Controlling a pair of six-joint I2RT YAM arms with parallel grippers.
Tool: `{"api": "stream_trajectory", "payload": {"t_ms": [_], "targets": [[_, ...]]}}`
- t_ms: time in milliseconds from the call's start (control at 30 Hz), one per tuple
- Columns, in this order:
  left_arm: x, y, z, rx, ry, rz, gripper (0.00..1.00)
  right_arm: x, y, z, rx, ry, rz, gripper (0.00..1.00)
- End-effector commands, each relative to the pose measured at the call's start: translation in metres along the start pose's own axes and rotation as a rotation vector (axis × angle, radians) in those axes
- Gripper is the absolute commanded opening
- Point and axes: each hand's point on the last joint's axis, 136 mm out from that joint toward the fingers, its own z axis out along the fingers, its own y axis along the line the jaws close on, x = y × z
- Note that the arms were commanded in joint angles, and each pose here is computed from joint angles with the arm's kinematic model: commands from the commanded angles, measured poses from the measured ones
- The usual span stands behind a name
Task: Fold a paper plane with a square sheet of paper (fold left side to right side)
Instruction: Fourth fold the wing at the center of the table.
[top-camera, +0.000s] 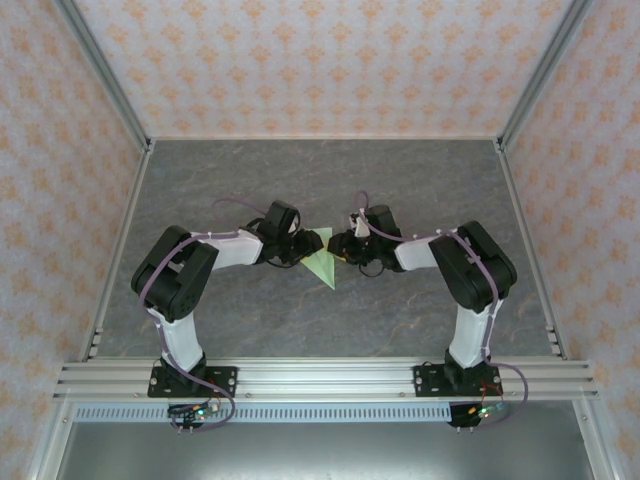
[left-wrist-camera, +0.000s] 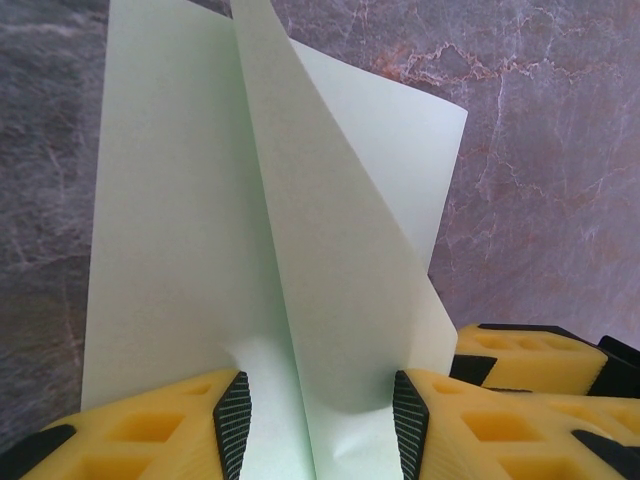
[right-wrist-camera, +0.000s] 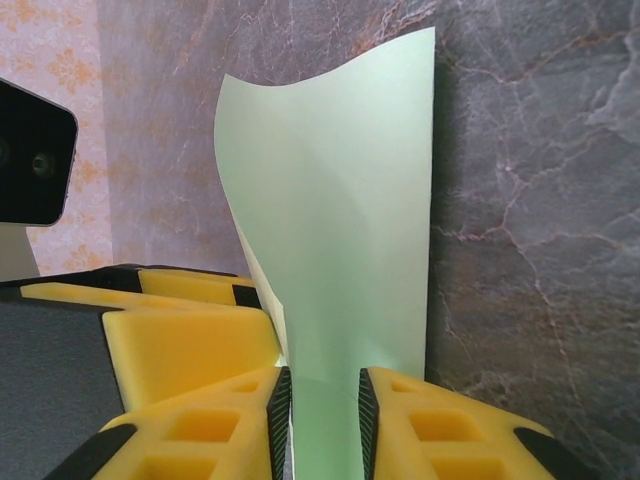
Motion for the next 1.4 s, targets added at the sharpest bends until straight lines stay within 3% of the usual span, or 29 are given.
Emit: {"api": "stream_trajectory", "payload": {"t_ms": [0,133,233,1367], "targets": [[0.007,0.018,0.006,-0.073,0.018,0.003,0.46,-0.008,0.017,0.005,-0.052,-0.01,-0.034,0.25],[0.007,0.018,0.006,-0.072,0.02,0.004,0.46,-0.007,0.014,0.005,-0.042,-0.005,-0.033,0.13],[0.007,0.018,0.006,-0.071,0.02,0.004,0.46,-0.006,0.008,0.003,-0.005,-0.009,-0.041,0.1],[0.008,0.019,0.005,-0.071,0.021,0.005,0.46,-0.002,-0.022,-0.002,0.148,0.003,-0.062,0.1]]}}
